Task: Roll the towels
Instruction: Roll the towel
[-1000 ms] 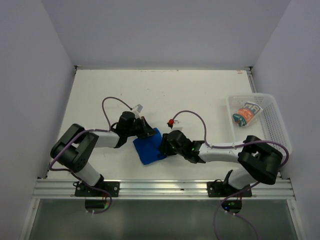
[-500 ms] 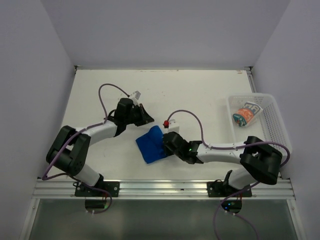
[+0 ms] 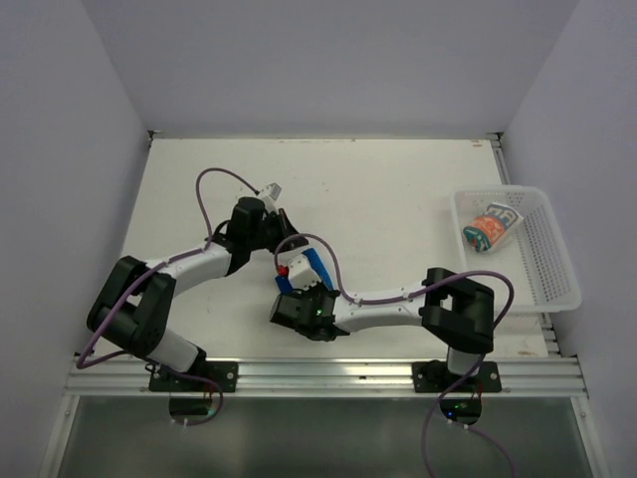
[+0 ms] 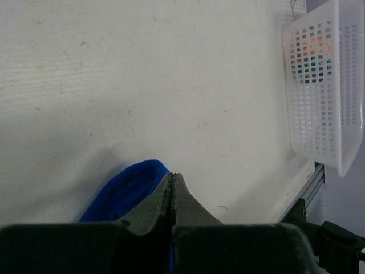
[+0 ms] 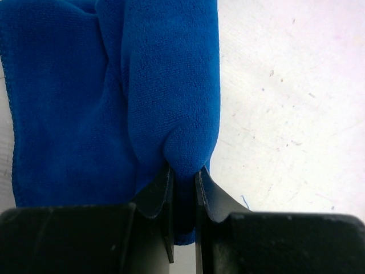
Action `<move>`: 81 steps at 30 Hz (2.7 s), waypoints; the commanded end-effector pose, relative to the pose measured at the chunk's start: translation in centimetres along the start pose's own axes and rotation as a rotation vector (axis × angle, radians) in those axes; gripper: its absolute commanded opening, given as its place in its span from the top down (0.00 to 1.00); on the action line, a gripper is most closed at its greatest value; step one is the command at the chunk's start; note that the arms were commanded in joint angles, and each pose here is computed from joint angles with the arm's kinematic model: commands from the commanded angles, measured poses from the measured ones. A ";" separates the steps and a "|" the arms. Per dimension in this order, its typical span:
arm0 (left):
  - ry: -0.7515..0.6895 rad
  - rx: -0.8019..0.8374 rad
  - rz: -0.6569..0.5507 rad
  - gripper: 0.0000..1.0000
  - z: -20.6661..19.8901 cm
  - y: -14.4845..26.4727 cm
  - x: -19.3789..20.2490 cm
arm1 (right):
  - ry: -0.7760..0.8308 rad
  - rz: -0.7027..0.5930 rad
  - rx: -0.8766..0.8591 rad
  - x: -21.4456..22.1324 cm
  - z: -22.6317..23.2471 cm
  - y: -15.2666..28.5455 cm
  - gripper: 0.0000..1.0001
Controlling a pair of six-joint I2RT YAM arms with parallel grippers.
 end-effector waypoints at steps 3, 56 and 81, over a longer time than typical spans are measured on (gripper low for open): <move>-0.017 0.068 0.020 1.00 -1.6 0.9 1.3 | 0.156 0.032 0.210 -0.1 -1.6 0.4 1.00; 0.056 -0.190 0.151 1.00 9.9 2.1 10.5 | -0.648 -0.033 -0.561 -1.3 -0.2 1.4 0.43; -0.003 -0.116 0.033 1.00 4.5 2.3 5.2 | -0.398 0.041 -0.293 1.9 -3.6 -0.2 0.85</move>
Point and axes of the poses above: each gripper's point midway between its finger pads, its own y axis back along the fingers, its own z axis along the line the jaws close on, x = y × z, the point moved 2 cm from there along y, back along the fingers, and after that the axes turned 11 degrees about y, right-handed, at the moved point
